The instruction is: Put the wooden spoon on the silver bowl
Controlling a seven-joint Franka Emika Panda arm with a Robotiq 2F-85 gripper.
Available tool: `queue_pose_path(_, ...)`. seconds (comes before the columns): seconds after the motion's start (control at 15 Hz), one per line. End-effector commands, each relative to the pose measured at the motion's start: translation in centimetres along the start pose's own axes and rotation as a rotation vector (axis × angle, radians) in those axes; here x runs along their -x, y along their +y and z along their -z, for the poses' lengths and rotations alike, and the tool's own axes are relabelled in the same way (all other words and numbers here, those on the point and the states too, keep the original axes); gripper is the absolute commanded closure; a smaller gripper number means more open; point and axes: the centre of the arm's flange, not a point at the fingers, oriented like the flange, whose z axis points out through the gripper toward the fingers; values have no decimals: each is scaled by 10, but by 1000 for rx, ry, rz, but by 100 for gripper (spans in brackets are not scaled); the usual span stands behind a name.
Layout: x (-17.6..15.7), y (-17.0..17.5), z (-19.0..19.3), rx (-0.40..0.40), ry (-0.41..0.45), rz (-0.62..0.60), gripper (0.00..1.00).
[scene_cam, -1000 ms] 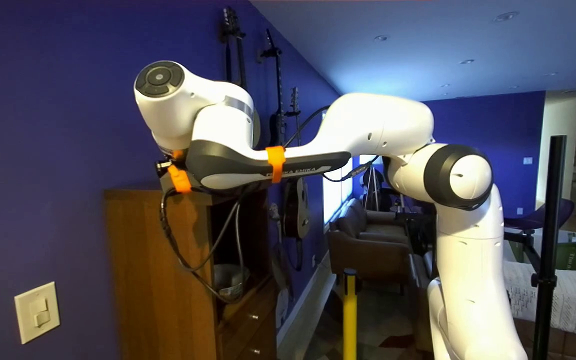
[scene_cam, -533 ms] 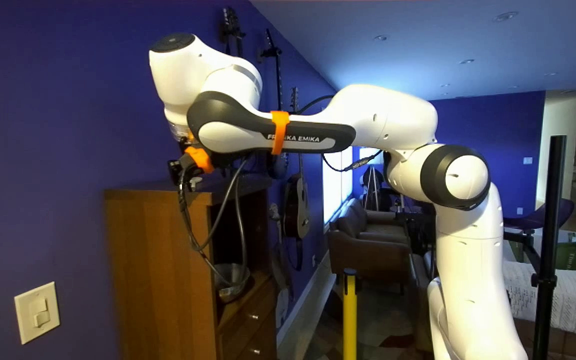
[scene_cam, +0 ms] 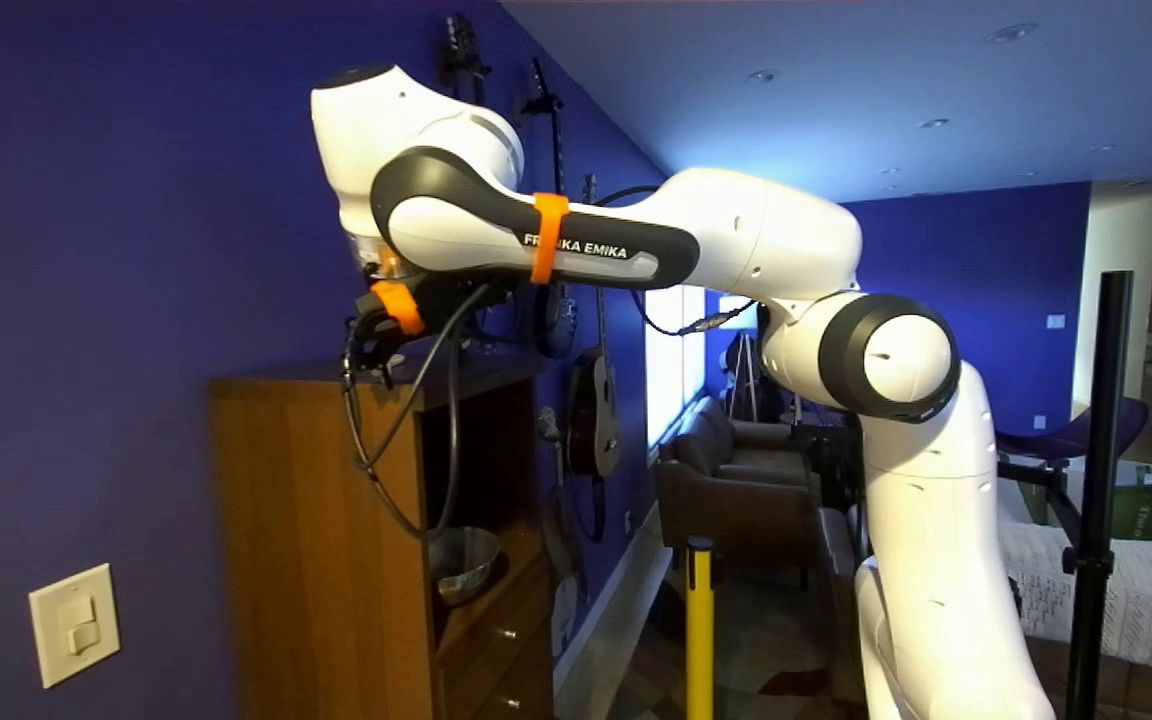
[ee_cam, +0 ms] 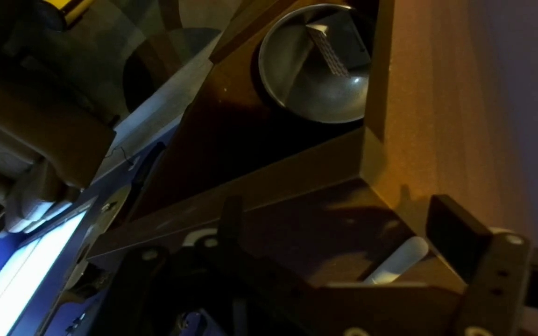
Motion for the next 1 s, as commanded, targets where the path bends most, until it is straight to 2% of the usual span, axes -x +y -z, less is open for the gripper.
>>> queue_pose_path(0.0, -4, 0, 2, -44, -34, -57, 0)
queue_pose_path(0.27, -10, 1, 9, -121, -11, -196, 0)
queue_pose_path(0.47, -17, -4, 10, -161, 54, -298, 0)
queue_pose_path(0.53, -18, -8, 8, -164, 73, -295, 0)
queue_pose_path(0.87, -20, -25, -6, -83, 186, -239, 0)
queue_pose_path(0.93, -20, -28, -9, -74, 190, -234, 6)
